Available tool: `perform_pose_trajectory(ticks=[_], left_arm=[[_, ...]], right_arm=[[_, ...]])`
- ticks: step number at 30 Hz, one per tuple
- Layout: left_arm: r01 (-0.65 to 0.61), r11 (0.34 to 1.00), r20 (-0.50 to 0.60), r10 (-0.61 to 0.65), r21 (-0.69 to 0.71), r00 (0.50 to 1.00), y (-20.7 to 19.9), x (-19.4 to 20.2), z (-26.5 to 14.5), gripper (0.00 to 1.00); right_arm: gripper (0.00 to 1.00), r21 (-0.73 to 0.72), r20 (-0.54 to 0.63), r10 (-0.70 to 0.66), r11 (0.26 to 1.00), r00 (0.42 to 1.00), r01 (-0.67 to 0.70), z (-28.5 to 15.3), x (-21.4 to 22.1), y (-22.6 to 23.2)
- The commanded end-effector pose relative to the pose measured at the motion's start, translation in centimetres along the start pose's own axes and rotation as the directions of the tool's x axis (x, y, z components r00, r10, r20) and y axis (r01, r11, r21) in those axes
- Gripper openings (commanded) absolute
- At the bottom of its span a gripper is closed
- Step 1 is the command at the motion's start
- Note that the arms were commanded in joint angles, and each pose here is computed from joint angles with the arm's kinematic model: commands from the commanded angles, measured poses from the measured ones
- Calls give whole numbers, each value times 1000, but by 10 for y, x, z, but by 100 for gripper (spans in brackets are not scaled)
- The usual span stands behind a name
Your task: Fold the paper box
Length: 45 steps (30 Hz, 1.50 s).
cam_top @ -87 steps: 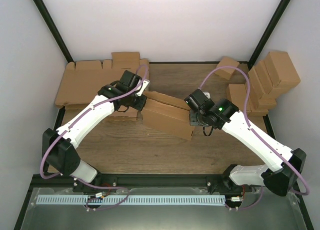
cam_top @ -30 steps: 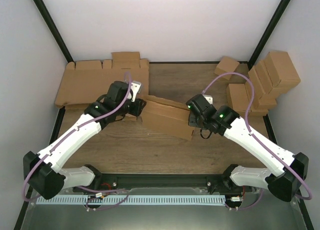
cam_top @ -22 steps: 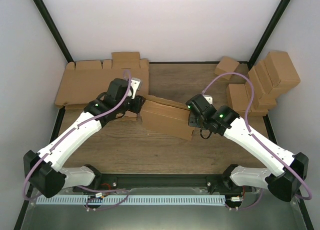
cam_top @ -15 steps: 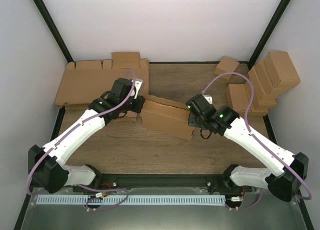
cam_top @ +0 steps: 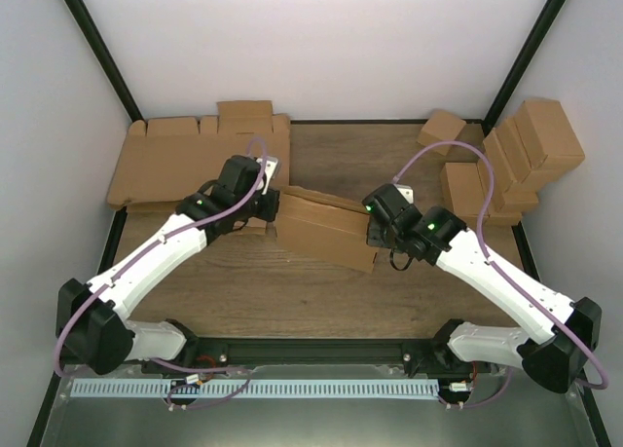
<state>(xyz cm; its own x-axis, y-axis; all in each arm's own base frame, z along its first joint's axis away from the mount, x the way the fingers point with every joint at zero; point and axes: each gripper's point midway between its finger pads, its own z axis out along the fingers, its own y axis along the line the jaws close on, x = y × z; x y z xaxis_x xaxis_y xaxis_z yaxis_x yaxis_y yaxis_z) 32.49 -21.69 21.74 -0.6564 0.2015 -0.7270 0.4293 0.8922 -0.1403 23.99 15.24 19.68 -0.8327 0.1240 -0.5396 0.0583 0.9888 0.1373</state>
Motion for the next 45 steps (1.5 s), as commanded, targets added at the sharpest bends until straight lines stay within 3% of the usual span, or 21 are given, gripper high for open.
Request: perform_pose_trajectory(ticks=[1,6,11,18,36,41,45], left_arm=[[-9,999,-36,10,37,999,-3,29,2,4],[-4,999,-39,6,46,999,-2,42,1,4],[-6,999,-27,7,44,1000,-2,38,-2,4],[-14,1000,-30,15,17,999,1,28,-6,4],[-5,999,-34,6,46,999,-6,24,-3,4],[-4,999,-37,6,47,999,-6,24,-2,4],[-4,999,-35,6,49,999,-6,23,-2,4]], right_arm=[[1,91,-234,-47,993,971,69,22,61,-27],[2,66,-232,-66,994,971,83,22,61,-23],[20,58,-155,-66,995,986,76,7,35,-16],[28,93,-86,-30,995,996,38,-8,12,-18],[33,41,23,-32,999,999,31,-26,-27,3],[46,34,55,-44,999,998,43,-31,-33,3],[48,27,71,-48,999,996,46,-33,-39,3]])
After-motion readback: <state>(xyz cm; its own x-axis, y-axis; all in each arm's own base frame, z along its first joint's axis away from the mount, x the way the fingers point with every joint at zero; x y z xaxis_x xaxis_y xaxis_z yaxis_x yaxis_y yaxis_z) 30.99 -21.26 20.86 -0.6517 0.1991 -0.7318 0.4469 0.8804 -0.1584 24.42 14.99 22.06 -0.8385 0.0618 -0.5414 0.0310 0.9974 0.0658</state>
